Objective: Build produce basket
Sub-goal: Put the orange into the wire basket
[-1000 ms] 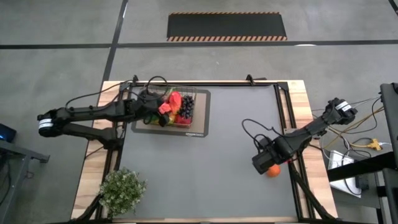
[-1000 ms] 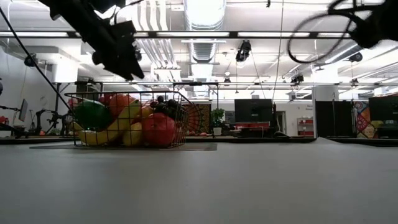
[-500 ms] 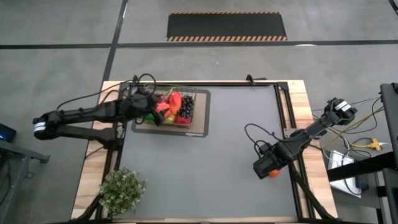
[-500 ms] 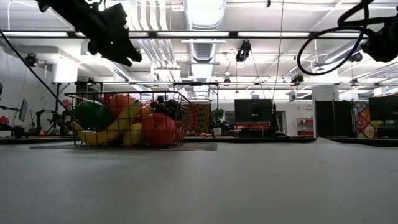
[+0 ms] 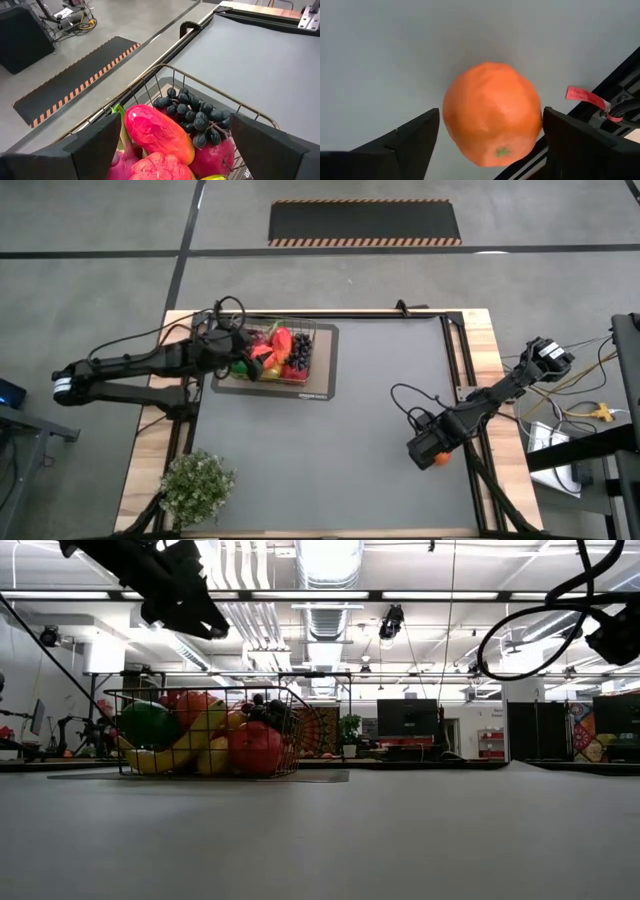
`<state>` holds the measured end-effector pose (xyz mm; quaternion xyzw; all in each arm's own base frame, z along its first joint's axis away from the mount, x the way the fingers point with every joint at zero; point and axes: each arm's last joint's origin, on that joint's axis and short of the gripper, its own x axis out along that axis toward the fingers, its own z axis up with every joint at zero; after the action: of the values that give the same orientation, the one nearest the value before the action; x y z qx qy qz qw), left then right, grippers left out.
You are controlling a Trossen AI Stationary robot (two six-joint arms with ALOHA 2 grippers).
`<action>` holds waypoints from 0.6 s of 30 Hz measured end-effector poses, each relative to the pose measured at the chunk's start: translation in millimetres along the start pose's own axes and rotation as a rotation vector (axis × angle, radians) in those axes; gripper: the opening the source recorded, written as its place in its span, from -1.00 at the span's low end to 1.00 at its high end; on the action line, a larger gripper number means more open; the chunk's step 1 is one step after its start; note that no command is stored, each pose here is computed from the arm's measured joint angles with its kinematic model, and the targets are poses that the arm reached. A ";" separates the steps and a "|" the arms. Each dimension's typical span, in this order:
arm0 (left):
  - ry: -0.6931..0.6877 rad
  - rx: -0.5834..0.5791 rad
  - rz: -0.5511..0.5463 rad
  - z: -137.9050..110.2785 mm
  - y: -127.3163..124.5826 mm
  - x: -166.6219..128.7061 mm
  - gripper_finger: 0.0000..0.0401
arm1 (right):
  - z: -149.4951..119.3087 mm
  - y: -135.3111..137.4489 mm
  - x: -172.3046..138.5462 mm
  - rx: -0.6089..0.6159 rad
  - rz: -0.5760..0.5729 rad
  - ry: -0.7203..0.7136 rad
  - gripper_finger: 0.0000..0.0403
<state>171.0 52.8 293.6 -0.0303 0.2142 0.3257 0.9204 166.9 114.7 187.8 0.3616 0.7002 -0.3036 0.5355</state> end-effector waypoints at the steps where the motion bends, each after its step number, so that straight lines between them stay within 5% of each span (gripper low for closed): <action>1: -0.004 -0.001 -0.001 0.4 0.0 -0.2 0.76 | 0.1 -0.3 0.3 -0.002 -0.002 0.000 0.66; 10: -0.048 0.004 -0.014 4.3 0.3 -4.5 0.76 | -2.4 -0.2 0.9 -0.022 -0.004 -0.009 0.20; 18: -0.093 0.018 -0.034 8.5 -1.6 -6.9 0.76 | -2.6 5.0 -8.7 -0.074 0.027 -0.088 0.16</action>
<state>170.4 49.1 304.1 -0.0103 0.1735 0.3092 0.9350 171.1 118.0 196.7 0.3374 0.6816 -0.2859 0.5830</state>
